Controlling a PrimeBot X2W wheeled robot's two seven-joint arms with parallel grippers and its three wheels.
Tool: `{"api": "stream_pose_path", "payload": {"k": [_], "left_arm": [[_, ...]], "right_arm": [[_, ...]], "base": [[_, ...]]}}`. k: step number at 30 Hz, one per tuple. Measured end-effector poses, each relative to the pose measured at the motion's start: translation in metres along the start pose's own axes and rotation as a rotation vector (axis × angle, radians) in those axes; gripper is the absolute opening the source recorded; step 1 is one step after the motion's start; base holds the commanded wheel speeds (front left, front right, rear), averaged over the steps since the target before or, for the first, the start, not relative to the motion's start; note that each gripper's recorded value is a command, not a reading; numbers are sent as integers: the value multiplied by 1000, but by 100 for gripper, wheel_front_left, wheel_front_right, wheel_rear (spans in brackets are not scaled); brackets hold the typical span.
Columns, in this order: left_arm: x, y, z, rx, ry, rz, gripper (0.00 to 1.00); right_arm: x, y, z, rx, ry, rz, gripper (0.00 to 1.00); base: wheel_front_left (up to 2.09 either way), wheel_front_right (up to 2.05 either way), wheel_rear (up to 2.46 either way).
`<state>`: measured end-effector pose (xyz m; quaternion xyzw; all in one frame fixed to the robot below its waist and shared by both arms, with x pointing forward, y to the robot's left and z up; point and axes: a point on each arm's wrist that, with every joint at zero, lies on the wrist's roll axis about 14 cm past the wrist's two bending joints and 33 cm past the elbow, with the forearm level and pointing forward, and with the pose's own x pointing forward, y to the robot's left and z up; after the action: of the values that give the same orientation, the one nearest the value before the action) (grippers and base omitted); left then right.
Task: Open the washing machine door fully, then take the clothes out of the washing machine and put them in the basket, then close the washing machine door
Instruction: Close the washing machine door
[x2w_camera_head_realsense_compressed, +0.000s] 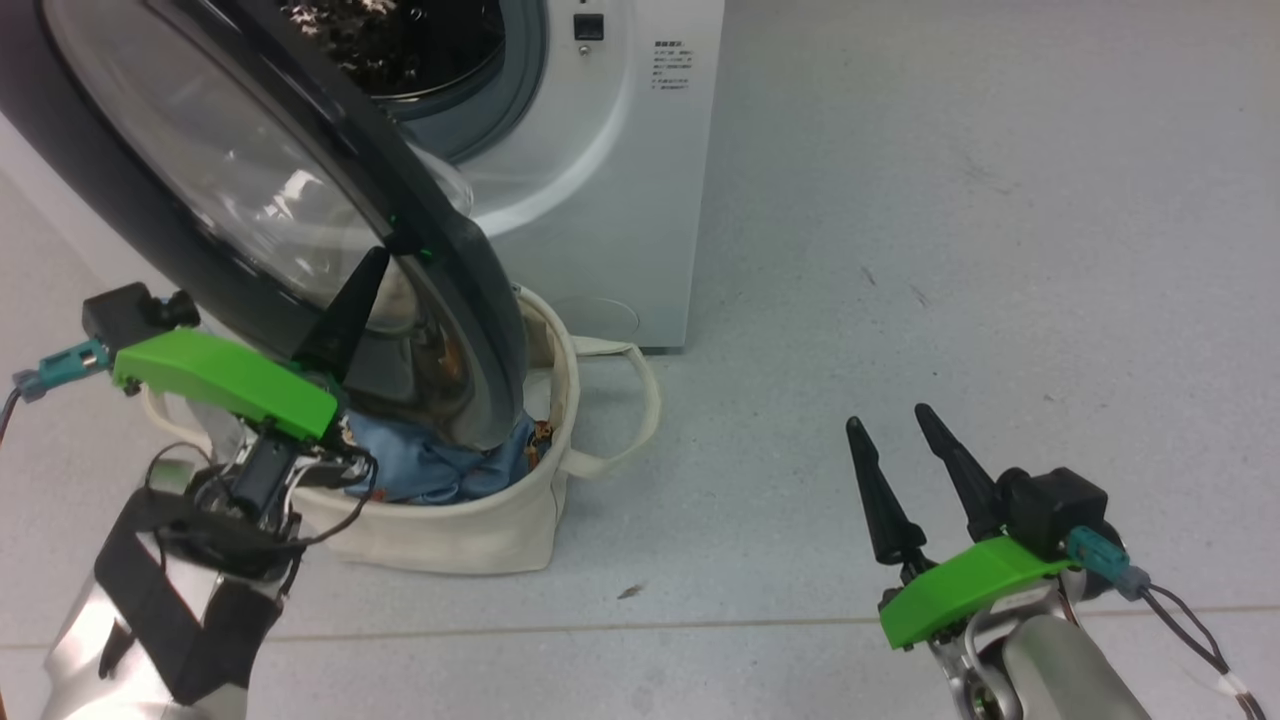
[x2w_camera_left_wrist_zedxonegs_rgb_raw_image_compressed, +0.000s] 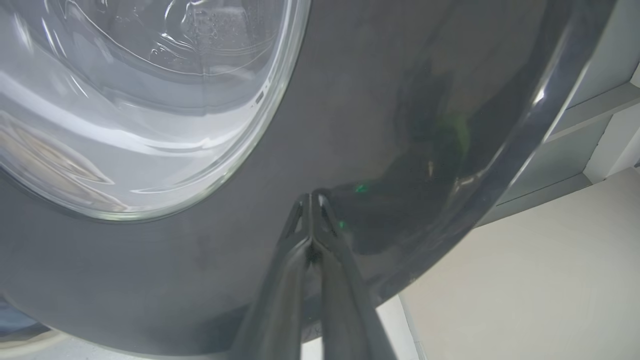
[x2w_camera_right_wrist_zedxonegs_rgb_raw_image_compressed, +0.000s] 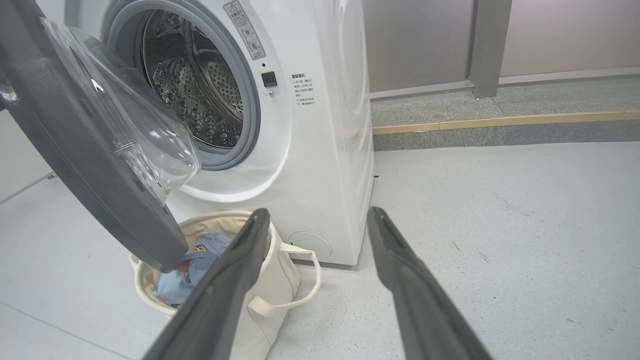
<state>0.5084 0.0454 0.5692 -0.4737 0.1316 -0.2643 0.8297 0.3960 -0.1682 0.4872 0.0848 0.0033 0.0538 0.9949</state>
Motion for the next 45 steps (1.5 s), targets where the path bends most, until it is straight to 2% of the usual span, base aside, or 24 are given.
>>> {"api": "stream_pose_path", "payload": {"k": [5,6,7,8,19,23,27,32,38,45], "left_arm": [[-5,-3,7,26,-31,1,0],[-7,-3,11,42,-46,3,17],[-11,-3,16,66,-62,8,67],[-14,-2,20,101,-74,15,98],[-87,46,62,479,-214,198,100],[-108,57,81,549,-266,250,100],[-140,74,94,670,-281,328,100],[-174,93,92,752,-269,427,100],[-197,89,102,878,-327,486,100],[-215,104,65,869,-285,520,100]], "right_arm": [[-1,1,6,-2,-17,4,100],[-2,3,8,-2,-22,7,100],[-2,4,9,-2,-27,11,100],[-2,5,11,-3,-31,15,100],[-12,9,31,0,-91,18,100],[-13,10,35,0,-104,21,100],[-18,10,39,0,-119,20,100],[-24,12,36,6,-114,18,100],[-26,12,37,9,-118,17,100],[-25,13,38,11,-120,19,100]], "base": [[0,0,0],[0,0,0],[0,0,0],[0,0,0],[0,0,0],[0,0,0],[0,0,0],[0,0,0],[0,0,0],[0,0,0]]}}
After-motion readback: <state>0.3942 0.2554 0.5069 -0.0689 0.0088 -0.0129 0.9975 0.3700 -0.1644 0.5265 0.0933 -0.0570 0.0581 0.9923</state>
